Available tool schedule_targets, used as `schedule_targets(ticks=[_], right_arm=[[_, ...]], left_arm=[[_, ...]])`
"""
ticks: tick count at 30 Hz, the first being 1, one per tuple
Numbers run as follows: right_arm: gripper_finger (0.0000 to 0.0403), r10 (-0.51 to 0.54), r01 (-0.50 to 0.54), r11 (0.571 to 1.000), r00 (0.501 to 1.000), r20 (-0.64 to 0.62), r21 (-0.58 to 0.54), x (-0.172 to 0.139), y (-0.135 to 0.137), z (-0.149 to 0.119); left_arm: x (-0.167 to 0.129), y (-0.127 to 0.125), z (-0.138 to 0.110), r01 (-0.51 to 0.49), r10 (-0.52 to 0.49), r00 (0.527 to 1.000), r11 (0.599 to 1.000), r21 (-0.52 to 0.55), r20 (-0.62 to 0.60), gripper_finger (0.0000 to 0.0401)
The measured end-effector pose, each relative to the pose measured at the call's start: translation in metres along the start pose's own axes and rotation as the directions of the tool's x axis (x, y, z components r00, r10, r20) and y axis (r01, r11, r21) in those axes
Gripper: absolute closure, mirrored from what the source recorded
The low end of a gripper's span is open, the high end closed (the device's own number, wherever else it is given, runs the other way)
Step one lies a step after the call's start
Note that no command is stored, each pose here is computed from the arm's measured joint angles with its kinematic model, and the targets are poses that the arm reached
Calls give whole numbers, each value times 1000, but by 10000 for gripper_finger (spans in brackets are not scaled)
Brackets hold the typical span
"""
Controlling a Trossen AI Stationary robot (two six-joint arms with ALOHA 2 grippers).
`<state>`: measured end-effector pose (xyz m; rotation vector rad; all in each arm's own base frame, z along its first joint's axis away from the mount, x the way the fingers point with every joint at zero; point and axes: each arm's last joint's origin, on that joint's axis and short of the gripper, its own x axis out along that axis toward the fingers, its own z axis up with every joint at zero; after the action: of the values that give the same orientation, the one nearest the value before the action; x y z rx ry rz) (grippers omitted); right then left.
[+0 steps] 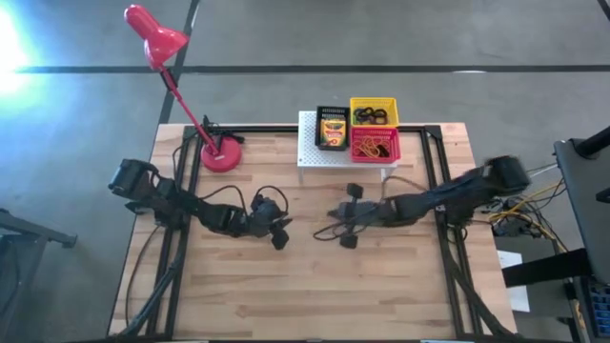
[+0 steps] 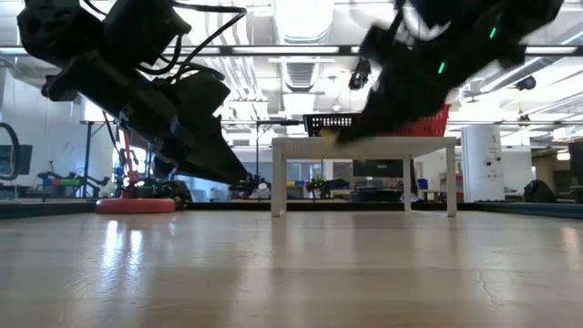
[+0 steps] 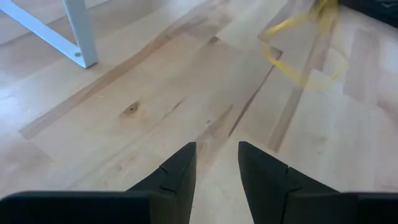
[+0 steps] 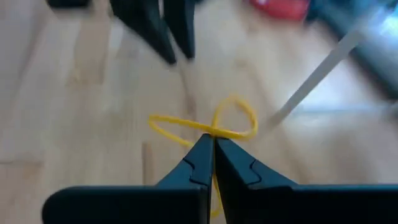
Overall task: Pick & Place Office Desk Supplies
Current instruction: Put the yellow rubber band into the red basket on the shelf, then return to Home Position
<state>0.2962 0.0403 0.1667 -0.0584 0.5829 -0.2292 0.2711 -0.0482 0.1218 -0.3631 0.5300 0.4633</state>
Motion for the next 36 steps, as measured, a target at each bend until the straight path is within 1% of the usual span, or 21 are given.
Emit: schedule_targets(ticks=[2, 4, 7, 10, 13, 16, 17, 18, 19, 21, 23, 26, 29, 33, 36], right_arm=[[394, 5, -2, 999, 998, 68, -39, -23, -8, 16], [394, -22, 34, 997, 986, 165, -68, -48, -19, 35], [394, -126, 148, 987, 950, 286, -57, -82, -42, 55], [394, -258, 275, 962, 897, 358, 5, -111, -71, 65], [394, -365, 359, 930, 865, 345, 83, -129, -101, 64], [394, -462, 439, 887, 846, 266, 144, -137, -127, 55], [394, -475, 449, 880, 848, 235, 156, -138, -134, 51], [394, -473, 446, 880, 856, 209, 166, -138, -141, 48], [394, -451, 422, 889, 873, 187, 176, -138, -148, 44], [394, -389, 354, 911, 908, 155, 212, -136, -159, 38], [392, -337, 297, 923, 931, 142, 246, -134, -169, 34], [375, -327, 290, 917, 940, 98, 274, -131, -182, 27], [345, -311, 276, 919, 947, 85, 282, -131, -190, 26], [302, -276, 244, 927, 958, 78, 286, -137, -193, 32], [281, -256, 224, 933, 964, 79, 282, -144, -191, 38]], left_arm=[[0, 0, 0, -12, 12, 1000, 1000, -1, 11, 277], [0, 0, 1, -11, 11, 1000, 1000, -3, 23, 277], [0, -1, 3, -6, 6, 999, 1000, -2, 34, 277], [0, -1, 3, -14, 14, 999, 1000, 8, 42, 276], [0, -1, 3, -19, 18, 999, 999, 27, 45, 276], [0, 0, 3, -27, 26, 998, 999, 29, 51, 276], [0, 0, 3, -28, 26, 998, 999, 31, 51, 276], [0, 0, 3, -30, 28, 998, 999, 37, 53, 276], [0, 0, 3, -32, 30, 998, 999, 43, 54, 276], [0, 0, 4, -33, 30, 998, 998, 46, 58, 276], [0, 0, 4, -32, 29, 998, 998, 47, 61, 276], [0, -1, 5, -28, 24, 997, 998, 64, 68, 276], [0, -1, 6, -27, 22, 997, 998, 61, 74, 276], [2, 0, 9, -26, 22, 996, 999, 44, 91, 276], [3, 0, 14, -23, 19, 994, 999, 28, 107, 276]])
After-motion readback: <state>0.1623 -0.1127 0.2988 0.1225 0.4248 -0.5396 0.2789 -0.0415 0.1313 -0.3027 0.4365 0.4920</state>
